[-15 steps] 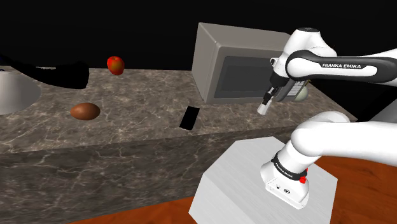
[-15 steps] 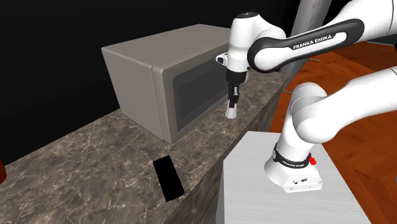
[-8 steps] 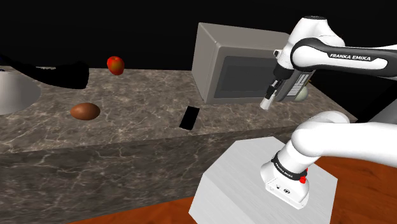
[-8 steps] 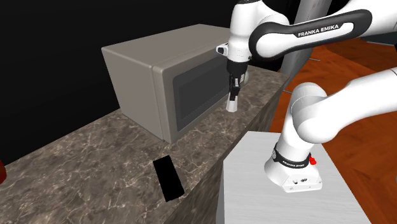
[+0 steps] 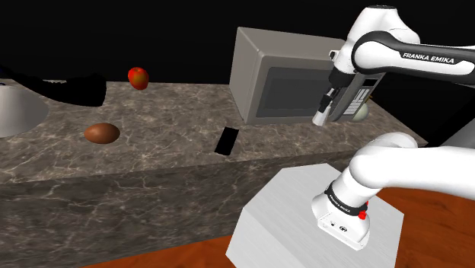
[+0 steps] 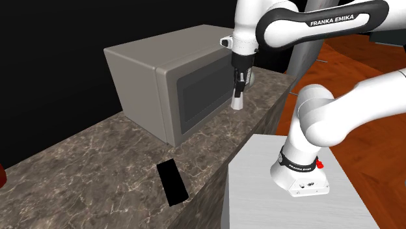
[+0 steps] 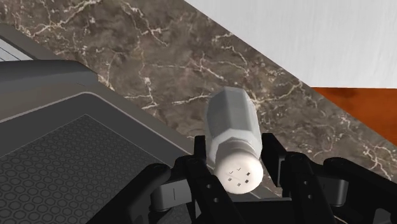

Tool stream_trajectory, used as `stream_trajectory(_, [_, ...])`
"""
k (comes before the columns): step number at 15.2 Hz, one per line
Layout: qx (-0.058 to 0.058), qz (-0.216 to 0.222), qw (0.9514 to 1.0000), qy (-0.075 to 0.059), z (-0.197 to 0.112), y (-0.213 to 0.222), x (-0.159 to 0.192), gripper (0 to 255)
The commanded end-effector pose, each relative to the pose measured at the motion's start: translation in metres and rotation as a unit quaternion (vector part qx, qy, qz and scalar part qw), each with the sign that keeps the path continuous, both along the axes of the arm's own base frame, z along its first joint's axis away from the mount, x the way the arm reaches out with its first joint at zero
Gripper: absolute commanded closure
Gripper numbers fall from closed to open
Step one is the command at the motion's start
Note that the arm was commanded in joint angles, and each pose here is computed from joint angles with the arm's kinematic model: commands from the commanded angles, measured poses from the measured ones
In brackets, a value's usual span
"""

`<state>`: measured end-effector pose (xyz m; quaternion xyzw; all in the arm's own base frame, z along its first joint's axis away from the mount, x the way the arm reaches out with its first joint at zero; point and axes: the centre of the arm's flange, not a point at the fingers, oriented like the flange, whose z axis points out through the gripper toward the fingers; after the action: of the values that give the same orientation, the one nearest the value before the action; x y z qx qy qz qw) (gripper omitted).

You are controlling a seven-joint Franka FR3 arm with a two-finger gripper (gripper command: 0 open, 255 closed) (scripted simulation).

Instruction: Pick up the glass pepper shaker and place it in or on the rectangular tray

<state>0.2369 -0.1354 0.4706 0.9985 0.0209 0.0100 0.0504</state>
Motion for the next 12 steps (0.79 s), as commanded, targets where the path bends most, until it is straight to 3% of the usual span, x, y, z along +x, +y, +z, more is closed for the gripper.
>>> stream_trajectory(1, [0.000,0.000,1.0000,0.000,0.003,0.021,0.016,255])
stream_trajectory(12, [0.000,0.000,1.0000,0.000,0.012,0.142,0.095,255])
